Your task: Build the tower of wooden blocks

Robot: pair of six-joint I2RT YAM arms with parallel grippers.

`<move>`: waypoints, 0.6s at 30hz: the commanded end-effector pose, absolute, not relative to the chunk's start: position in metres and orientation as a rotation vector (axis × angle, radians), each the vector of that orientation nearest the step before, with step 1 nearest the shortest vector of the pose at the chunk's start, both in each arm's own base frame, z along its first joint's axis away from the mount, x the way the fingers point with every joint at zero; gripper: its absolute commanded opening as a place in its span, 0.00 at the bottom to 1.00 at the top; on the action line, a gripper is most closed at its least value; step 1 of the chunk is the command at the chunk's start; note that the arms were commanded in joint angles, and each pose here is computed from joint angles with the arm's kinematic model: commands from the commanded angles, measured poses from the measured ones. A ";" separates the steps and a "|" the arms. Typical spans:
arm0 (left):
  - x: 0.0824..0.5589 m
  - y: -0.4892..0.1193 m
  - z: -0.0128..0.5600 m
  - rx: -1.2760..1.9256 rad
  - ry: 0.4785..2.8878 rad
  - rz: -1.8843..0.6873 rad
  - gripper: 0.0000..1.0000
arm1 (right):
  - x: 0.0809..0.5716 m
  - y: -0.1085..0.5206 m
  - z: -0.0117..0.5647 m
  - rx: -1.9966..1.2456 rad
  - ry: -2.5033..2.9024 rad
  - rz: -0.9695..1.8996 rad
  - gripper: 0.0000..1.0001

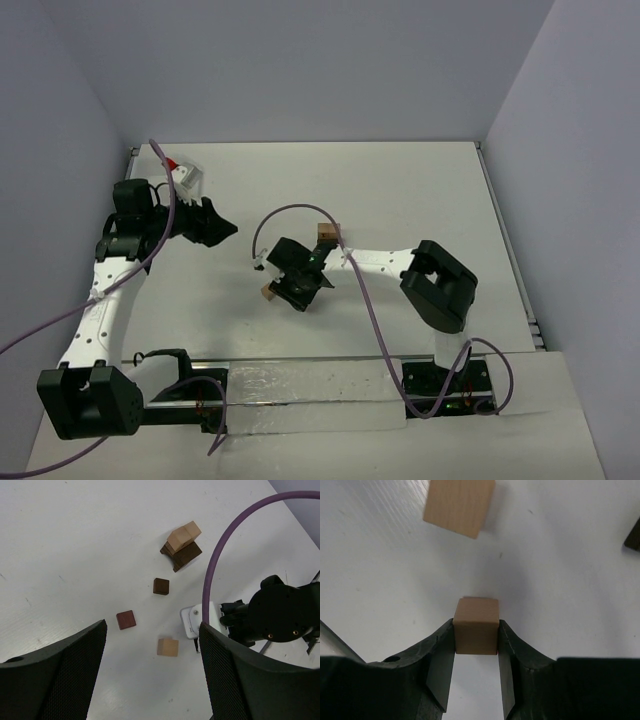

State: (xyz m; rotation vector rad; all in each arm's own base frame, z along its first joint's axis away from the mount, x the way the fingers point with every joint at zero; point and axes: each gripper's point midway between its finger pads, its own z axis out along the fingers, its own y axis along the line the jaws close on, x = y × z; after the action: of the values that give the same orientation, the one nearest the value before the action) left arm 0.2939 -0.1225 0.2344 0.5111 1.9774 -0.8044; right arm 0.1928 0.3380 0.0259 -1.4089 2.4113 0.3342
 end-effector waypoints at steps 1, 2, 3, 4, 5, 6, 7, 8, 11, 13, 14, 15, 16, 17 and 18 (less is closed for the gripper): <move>0.306 -0.118 0.260 0.518 1.896 -0.798 0.80 | 0.198 0.377 0.040 -1.433 2.323 0.397 0.24; 0.308 -0.117 0.260 0.514 1.894 -0.796 0.80 | 0.197 0.380 0.037 -1.435 2.335 0.397 0.23; 0.308 -0.116 0.260 0.509 1.896 -0.797 0.80 | 0.199 0.384 0.040 -1.427 2.329 0.404 0.22; 0.309 -0.115 0.260 0.504 1.897 -0.799 0.80 | 0.201 0.388 0.038 -1.424 2.336 0.402 0.22; 0.310 -0.114 0.260 0.503 1.895 -0.799 0.80 | 0.202 0.391 0.037 -1.422 2.336 0.399 0.22; 0.311 -0.113 0.260 0.498 1.896 -0.799 0.80 | 0.204 0.392 0.037 -1.414 2.340 0.396 0.22; 0.311 -0.112 0.260 0.496 1.896 -0.798 0.80 | 0.206 0.394 0.038 -1.405 2.340 0.391 0.22; 0.312 -0.110 0.259 0.489 1.898 -0.793 0.80 | 0.209 0.398 0.041 -1.397 2.332 0.388 0.23; 0.313 -0.108 0.258 0.483 1.900 -0.795 0.80 | 0.209 0.401 0.037 -1.394 2.358 0.384 0.23; 0.314 -0.107 0.257 0.479 1.900 -0.795 0.80 | 0.209 0.405 0.037 -1.385 2.369 0.391 0.24; 0.314 -0.106 0.257 0.477 1.899 -0.794 0.80 | 0.209 0.405 0.034 -1.384 2.381 0.387 0.24; 0.314 -0.106 0.257 0.477 1.899 -0.794 0.80 | 0.209 0.405 0.035 -1.384 2.384 0.386 0.25; 0.314 -0.105 0.256 0.475 1.899 -0.794 0.80 | 0.210 0.407 0.036 -1.379 2.384 0.386 0.26; 0.314 -0.105 0.256 0.476 1.899 -0.796 0.80 | 0.212 0.407 0.035 -1.377 2.385 0.379 0.28; 0.314 -0.104 0.255 0.473 1.900 -0.794 0.80 | 0.212 0.408 0.033 -1.381 2.388 0.376 0.29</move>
State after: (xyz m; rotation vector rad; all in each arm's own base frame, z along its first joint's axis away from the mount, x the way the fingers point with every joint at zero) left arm 0.3063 -0.1043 0.2326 0.4330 1.9835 -0.8007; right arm 0.2088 0.3991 0.0302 -1.3990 2.3800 0.3765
